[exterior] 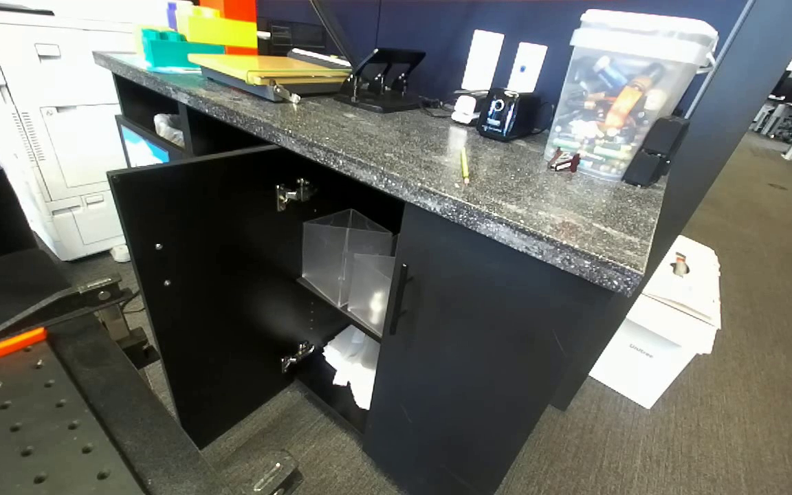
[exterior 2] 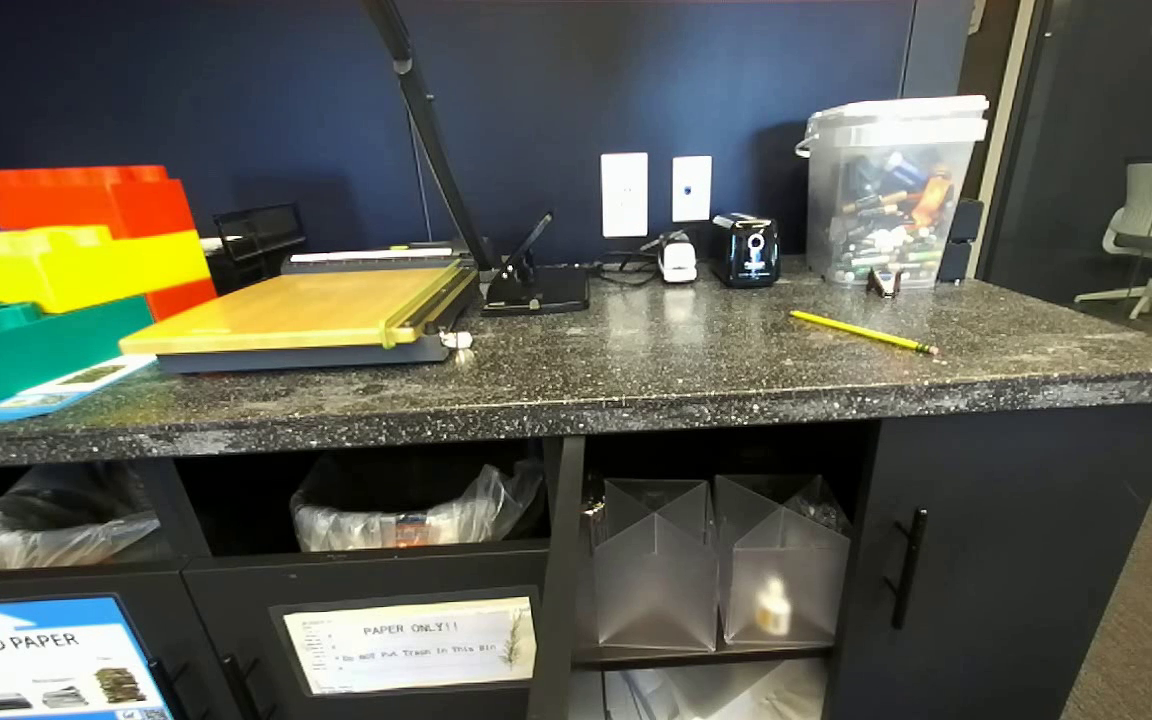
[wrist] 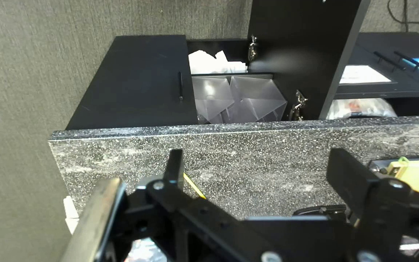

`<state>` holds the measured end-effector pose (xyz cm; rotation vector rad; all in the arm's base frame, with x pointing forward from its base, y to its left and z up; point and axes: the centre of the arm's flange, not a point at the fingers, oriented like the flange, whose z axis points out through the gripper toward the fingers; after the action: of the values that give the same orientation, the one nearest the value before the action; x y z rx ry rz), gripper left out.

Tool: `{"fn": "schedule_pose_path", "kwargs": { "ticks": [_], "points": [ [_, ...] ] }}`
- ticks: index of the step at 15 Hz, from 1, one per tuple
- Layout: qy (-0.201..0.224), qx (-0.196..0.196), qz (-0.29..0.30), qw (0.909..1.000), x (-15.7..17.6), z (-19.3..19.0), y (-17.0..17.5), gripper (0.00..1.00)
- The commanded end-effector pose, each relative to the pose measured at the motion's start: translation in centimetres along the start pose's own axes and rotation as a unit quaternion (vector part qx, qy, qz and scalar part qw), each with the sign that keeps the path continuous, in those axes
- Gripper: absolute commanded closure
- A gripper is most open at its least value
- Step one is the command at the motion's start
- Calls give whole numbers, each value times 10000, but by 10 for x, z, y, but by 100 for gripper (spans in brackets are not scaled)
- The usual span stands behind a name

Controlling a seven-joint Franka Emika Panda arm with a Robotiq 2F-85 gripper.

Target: Move the pencil to the left

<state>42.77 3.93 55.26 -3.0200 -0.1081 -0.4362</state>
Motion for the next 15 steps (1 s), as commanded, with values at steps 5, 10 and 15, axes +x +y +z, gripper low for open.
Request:
{"fn": "schedule_pose_path", "kwargs": {
  "ticks": [5, 10, 15],
  "points": [
    [-444, -411, 92, 9981, 155, 78, 0, 0],
    [-806, -161, 320, 9961, 228, 153, 1, 0],
    [-1054, -40, 451, 9934, 277, 236, 2, 0]
  ]
}}
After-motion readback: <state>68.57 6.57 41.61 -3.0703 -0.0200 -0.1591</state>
